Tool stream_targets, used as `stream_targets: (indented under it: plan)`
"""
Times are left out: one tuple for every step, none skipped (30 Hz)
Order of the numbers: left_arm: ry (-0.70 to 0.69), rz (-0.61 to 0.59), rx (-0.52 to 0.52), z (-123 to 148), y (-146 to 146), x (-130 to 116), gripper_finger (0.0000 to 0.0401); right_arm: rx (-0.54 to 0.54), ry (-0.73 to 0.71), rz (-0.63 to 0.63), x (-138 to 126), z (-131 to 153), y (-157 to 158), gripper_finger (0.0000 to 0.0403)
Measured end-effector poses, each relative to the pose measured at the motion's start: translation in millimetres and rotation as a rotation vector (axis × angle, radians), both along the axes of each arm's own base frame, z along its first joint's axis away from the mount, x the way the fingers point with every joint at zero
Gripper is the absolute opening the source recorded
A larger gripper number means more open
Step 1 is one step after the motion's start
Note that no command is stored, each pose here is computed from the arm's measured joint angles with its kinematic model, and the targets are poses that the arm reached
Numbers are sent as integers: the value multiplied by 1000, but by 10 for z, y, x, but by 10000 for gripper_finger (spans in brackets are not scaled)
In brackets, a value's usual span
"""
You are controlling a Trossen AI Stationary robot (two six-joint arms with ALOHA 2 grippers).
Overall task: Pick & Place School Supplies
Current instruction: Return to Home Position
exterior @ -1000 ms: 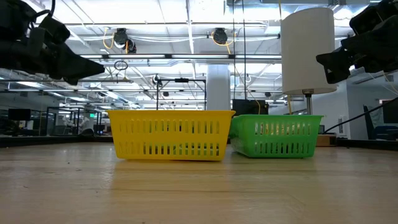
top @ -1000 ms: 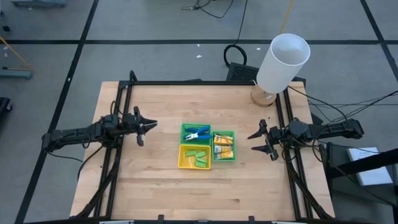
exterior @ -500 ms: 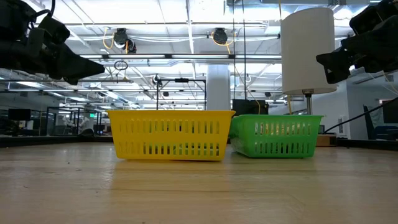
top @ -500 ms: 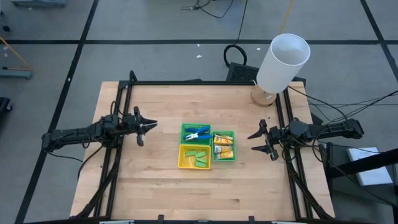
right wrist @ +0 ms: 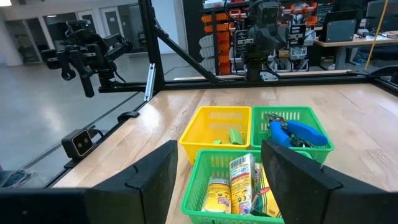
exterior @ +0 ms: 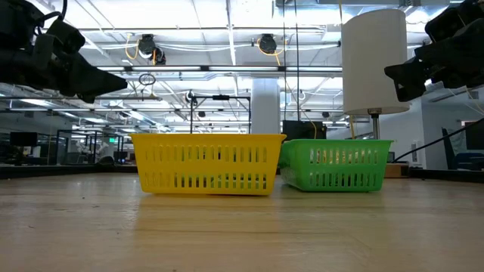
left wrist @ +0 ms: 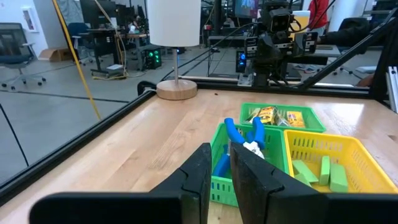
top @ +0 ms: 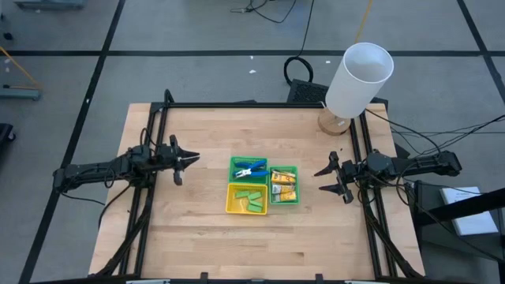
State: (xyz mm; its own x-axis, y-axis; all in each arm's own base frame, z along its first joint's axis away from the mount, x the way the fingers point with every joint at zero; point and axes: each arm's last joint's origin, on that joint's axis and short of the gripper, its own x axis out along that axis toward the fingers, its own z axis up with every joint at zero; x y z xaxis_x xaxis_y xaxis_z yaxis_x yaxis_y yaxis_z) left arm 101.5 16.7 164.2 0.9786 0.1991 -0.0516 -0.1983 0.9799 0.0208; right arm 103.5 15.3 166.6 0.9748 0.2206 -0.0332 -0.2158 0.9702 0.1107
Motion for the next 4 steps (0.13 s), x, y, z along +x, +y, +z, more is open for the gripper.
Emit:
stream_targets:
  plan:
    - [0, 0, 0, 0, 0, 0, 63, 0, 0, 0, 0, 0, 0, 226]
    - [0, 0, 0, 0, 0, 0, 63, 0, 0, 0, 0, 0, 0, 226]
    - [0, 0, 0, 0, 0, 0, 63, 0, 0, 0, 0, 0, 0, 226]
    - [0, 0, 0, 0, 0, 0, 63, 0, 0, 0, 0, 0, 0, 226]
